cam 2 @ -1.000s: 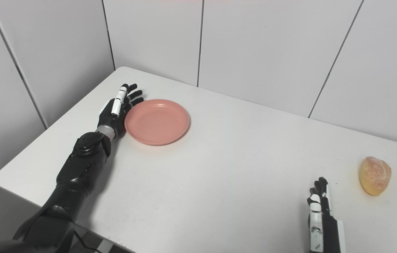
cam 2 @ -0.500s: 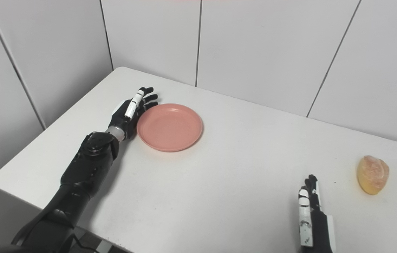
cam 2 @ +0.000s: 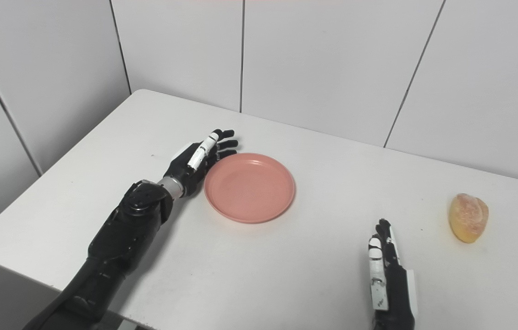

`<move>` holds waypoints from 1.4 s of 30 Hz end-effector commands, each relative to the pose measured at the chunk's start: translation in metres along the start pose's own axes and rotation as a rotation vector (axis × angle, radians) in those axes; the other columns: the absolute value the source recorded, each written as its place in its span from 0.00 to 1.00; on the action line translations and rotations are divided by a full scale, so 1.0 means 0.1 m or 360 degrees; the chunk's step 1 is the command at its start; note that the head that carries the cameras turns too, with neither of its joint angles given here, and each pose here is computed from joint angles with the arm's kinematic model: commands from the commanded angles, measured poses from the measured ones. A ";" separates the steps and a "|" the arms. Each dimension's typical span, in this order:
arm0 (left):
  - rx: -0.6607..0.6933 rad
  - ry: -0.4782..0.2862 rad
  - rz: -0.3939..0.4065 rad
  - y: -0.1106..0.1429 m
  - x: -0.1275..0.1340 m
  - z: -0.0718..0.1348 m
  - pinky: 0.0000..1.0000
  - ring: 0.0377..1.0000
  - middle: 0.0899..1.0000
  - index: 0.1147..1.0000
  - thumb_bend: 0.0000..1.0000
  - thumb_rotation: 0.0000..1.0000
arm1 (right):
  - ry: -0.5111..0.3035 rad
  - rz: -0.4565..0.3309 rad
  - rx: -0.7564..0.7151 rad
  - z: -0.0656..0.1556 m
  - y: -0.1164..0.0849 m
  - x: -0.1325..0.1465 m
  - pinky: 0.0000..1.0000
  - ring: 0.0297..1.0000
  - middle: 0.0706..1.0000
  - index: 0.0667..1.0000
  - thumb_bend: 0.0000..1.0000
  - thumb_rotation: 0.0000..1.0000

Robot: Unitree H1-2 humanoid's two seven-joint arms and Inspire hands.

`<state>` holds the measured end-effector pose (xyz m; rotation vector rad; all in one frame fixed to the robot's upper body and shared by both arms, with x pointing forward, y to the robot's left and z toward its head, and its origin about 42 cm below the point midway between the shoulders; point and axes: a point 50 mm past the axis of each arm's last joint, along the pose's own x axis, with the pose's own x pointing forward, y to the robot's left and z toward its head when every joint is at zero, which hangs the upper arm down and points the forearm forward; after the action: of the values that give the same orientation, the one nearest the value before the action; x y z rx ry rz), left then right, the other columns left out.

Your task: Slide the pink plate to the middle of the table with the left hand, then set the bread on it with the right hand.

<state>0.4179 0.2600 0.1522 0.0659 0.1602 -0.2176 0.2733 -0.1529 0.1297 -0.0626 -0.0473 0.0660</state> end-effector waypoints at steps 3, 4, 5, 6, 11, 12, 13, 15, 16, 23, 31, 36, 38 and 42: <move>0.0018 0.0017 -0.0168 -0.29 0.00 0.05 0.87 0.88 0.88 0.87 0.34 1.00 | -0.0125 -0.0016 0.0001 0.19 0.07 0.06 0.93 0.93 0.94 0.93 0.22 1.00; 0.0019 0.0015 -0.0182 -0.32 -0.01 0.05 0.87 0.89 0.88 0.87 0.34 1.00 | -0.0116 -0.0015 0.0000 0.20 0.08 0.06 0.93 0.93 0.94 0.93 0.23 1.00; 0.0018 0.0012 -0.0198 -0.36 -0.02 0.05 0.88 0.89 0.89 0.88 0.33 1.00 | -0.0113 -0.0015 0.0001 0.21 0.09 0.06 0.94 0.94 0.94 0.93 0.23 1.00; 0.0017 0.0011 -0.0215 -0.39 -0.04 0.05 0.89 0.90 0.90 0.88 0.33 1.00 | -0.0111 -0.0017 0.0012 0.21 0.09 0.06 0.94 0.94 0.94 0.93 0.23 1.00; 0.0052 0.0000 -0.0279 -0.57 -0.10 0.07 0.91 0.90 0.90 0.89 0.32 1.00 | -0.0091 -0.0017 0.0004 0.25 0.14 0.07 0.95 0.95 0.94 0.93 0.21 1.00; 0.0054 -0.0004 -0.0290 -0.60 -0.11 0.07 0.91 0.91 0.90 0.90 0.32 1.00 | -0.0100 -0.0017 0.0001 0.26 0.15 0.07 0.95 0.95 0.94 0.93 0.20 1.00; 0.0047 -0.0006 -0.0299 -0.63 -0.13 0.07 0.91 0.91 0.90 0.90 0.31 1.00 | -0.0106 -0.0018 -0.0002 0.26 0.16 0.08 0.94 0.94 0.94 0.93 0.20 1.00; 0.0032 -0.0011 -0.0311 -0.71 -0.16 0.08 0.91 0.90 0.90 0.89 0.31 1.00 | -0.0128 -0.0037 -0.0019 0.24 0.20 0.09 0.92 0.93 0.93 0.92 0.19 1.00; 0.0026 -0.0013 -0.0316 -0.74 -0.18 0.08 0.90 0.90 0.90 0.88 0.30 1.00 | -0.0136 -0.0046 -0.0032 0.23 0.21 0.09 0.90 0.92 0.92 0.91 0.20 1.00; -0.0009 -0.0033 -0.0295 -0.83 -0.29 0.06 0.90 0.90 0.90 0.89 0.30 1.00 | -0.0116 -0.0052 -0.0028 0.26 0.31 0.11 0.90 0.93 0.93 0.92 0.21 1.00; -0.0049 -0.0088 -0.0229 -0.91 -0.43 0.05 0.89 0.90 0.90 0.89 0.34 1.00 | -0.0094 -0.0064 -0.0009 0.25 0.34 0.14 0.92 0.94 0.93 0.91 0.21 1.00; -0.0072 -0.0079 -0.0202 -0.86 -0.46 0.00 0.91 0.90 0.91 0.90 0.35 1.00 | -0.0116 -0.0060 -0.0040 0.22 0.34 0.18 0.92 0.94 0.93 0.91 0.20 1.00; -0.0077 -0.0077 -0.0189 -0.84 -0.47 -0.05 0.91 0.91 0.91 0.91 0.36 1.00 | -0.0126 -0.0063 -0.0039 0.21 0.34 0.18 0.92 0.94 0.93 0.91 0.20 1.00; -0.0105 -0.0056 -0.0140 -0.81 -0.48 -0.17 0.91 0.90 0.91 0.90 0.36 1.00 | -0.0129 -0.0076 -0.0041 0.22 0.31 0.19 0.92 0.94 0.93 0.92 0.23 1.00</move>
<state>0.3511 0.1903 0.1418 -0.0136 0.1399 -0.3187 0.2819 -0.1210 0.1311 -0.0989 -0.0217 0.0304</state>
